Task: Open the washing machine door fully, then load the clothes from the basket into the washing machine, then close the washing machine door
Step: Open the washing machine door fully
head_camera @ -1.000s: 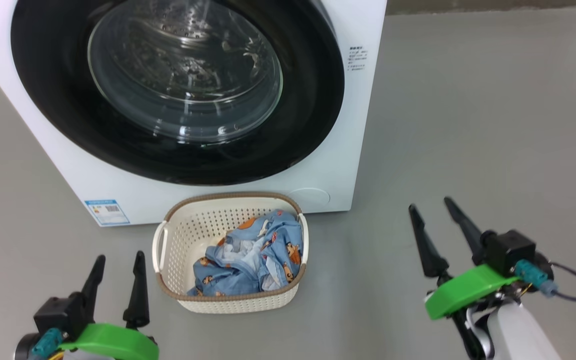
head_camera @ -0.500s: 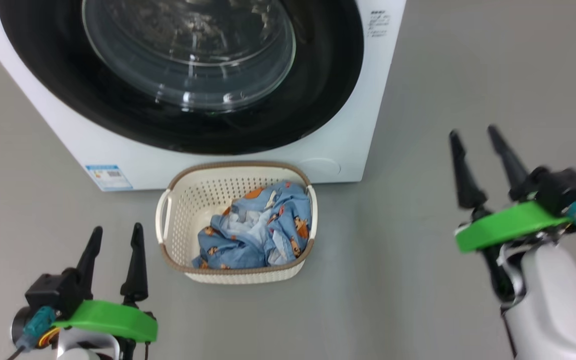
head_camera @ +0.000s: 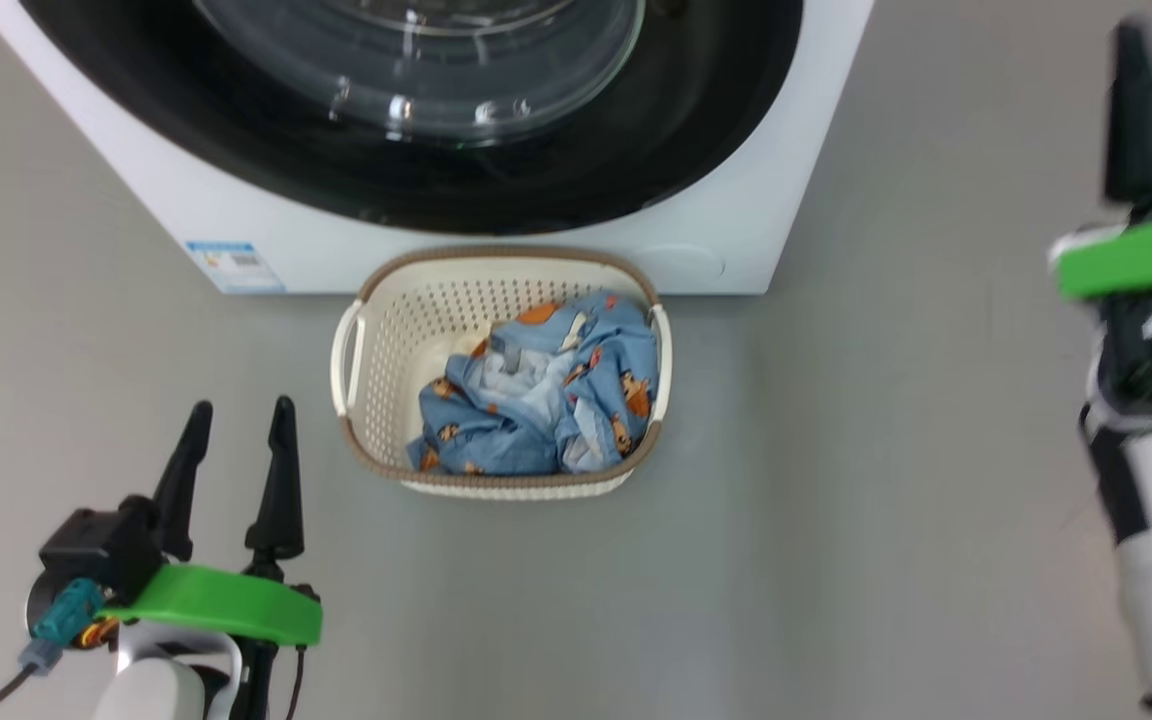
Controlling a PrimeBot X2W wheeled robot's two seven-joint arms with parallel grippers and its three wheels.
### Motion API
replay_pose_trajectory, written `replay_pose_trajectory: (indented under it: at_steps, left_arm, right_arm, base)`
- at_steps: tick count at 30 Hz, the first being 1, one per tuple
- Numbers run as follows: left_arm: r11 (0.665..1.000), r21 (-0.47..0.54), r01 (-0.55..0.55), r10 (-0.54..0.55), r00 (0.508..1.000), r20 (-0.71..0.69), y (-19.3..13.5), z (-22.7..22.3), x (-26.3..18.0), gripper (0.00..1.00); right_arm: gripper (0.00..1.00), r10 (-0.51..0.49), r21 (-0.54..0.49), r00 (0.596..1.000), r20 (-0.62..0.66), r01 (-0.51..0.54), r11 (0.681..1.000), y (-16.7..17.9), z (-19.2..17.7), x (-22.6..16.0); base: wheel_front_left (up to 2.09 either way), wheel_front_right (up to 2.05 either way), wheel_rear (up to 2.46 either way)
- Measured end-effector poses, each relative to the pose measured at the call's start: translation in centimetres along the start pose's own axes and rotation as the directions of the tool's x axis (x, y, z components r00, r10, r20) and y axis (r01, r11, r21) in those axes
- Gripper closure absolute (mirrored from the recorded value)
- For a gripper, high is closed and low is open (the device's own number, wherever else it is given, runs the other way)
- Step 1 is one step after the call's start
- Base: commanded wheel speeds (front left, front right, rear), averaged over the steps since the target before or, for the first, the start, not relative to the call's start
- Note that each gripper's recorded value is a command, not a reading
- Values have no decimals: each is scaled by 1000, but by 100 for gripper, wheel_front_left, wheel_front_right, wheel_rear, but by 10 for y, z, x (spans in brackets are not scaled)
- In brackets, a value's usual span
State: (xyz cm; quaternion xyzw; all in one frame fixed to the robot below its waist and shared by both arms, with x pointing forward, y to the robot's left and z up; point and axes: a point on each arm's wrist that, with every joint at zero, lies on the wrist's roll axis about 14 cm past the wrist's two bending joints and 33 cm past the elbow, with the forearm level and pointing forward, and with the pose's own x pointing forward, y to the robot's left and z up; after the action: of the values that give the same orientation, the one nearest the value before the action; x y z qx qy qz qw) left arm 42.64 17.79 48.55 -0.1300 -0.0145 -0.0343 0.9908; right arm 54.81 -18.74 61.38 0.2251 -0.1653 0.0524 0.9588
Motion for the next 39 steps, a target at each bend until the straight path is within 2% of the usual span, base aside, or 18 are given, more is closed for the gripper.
replay_pose_trajectory:
  at_steps: [5, 9, 15, 22, 25, 31, 36, 39]
  left_arm:
    - [1000, -12, -12, 12, 1000, -9, 5, -5, 6, 0]
    - [1000, -14, -21, 20, 999, -26, 11, -12, 8, 0]
    - [999, -15, -30, 30, 999, -39, 17, -18, 14, 0]
    - [998, -19, -55, 53, 996, -70, 26, -30, 16, 0]
    - [998, -17, -57, 56, 995, -78, 28, -32, 16, 0]
    - [997, -5, -72, 72, 994, -79, 35, -33, 17, 0]
    - [996, -4, -88, 88, 992, -90, 41, -37, 18, 0]
    - [995, 1, -97, 97, 990, -102, 45, -43, 20, 0]
  right_arm:
    - [100, 0, 116, 1000, -27, 3, 993, -4, -1, 32]
    - [100, -2, 219, 998, -68, 17, 976, -6, -7, 55]
    - [100, 10, 377, 981, -196, 65, 924, -7, -37, 79]
    - [100, 68, 490, 928, -368, 131, 862, 5, -89, 91]
    - [100, 122, 552, 903, -412, 141, 822, 19, -102, 97]
    - [100, 184, 627, 889, -420, 138, 766, 37, -111, 111]
    - [100, 213, 638, 867, -450, 145, 756, 43, -125, 118]
    - [100, 266, 661, 842, -470, 136, 738, 55, -133, 125]
  base:
    - [0, 0, 0]
    - [0, 0, 0]
    - [0, 0, 0]
    - [0, 0, 0]
    - [0, 0, 0]
    - [0, 0, 0]
    - [0, 0, 0]
    - [0, 0, 0]
